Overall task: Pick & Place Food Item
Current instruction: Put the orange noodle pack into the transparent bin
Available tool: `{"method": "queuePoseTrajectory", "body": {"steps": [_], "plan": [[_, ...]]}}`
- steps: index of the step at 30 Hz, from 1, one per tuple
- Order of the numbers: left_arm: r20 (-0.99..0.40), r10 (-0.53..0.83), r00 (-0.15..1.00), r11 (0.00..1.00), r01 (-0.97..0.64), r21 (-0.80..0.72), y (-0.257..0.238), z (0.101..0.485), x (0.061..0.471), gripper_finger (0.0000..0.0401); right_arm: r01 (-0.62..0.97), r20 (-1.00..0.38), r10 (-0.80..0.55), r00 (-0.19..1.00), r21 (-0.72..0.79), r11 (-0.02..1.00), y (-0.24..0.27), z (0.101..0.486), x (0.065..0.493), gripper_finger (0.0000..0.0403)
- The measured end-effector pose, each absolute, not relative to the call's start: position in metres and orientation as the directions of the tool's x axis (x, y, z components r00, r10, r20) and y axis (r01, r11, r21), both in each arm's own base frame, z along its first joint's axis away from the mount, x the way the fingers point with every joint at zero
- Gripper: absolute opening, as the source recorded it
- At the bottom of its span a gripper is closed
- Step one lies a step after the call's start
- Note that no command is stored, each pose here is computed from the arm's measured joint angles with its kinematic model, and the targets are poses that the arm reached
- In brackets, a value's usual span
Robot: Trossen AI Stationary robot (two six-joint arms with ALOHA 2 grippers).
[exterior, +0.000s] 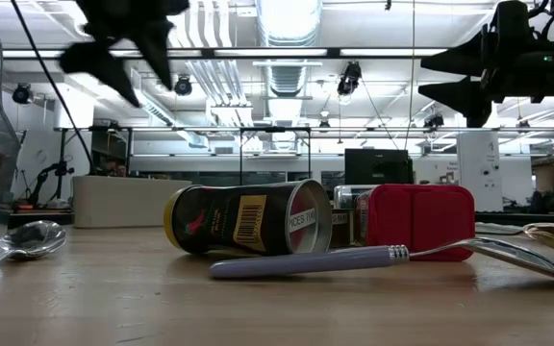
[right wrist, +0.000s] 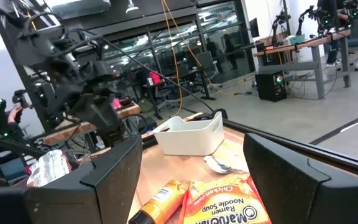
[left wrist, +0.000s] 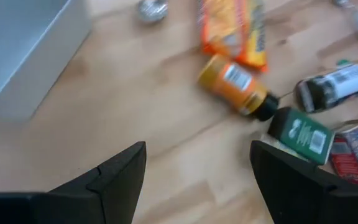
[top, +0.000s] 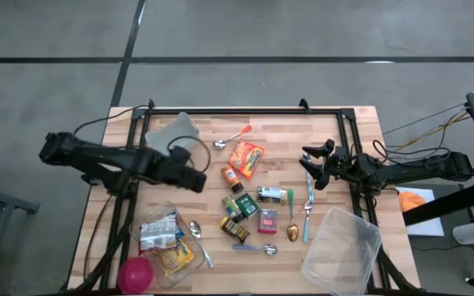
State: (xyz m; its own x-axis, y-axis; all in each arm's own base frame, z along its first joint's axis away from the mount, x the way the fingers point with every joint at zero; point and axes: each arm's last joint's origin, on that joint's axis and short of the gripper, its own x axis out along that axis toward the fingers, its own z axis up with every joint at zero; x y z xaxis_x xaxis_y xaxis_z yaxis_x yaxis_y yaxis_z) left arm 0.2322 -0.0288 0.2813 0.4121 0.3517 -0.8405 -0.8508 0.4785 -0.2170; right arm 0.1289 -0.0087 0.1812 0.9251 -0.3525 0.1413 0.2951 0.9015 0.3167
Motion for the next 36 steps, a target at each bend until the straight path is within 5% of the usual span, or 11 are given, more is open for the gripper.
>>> {"method": "queuePoseTrajectory", "body": {"steps": [8,28,36], "plan": [[-0.739,0.416,0.529,0.599,-0.771,-0.215,0.001,0.279,0.269,0.0288,0.295,0.141,-0.353,0.925,0.317,0.901,-0.009,0.181,0.129,0.0276],[-0.772,0.494,0.401,0.468,-0.871,-0.153,0.04,0.178,0.343,0.0288,0.295,0.141,-0.353,0.925,0.317,0.901,-0.009,0.181,0.129,0.0276],[-0.763,0.502,0.407,0.495,-0.859,-0.133,0.047,0.167,0.349,0.0287,0.295,0.141,-0.353,0.925,0.317,0.901,-0.009,0.181,0.129,0.0276]]}}
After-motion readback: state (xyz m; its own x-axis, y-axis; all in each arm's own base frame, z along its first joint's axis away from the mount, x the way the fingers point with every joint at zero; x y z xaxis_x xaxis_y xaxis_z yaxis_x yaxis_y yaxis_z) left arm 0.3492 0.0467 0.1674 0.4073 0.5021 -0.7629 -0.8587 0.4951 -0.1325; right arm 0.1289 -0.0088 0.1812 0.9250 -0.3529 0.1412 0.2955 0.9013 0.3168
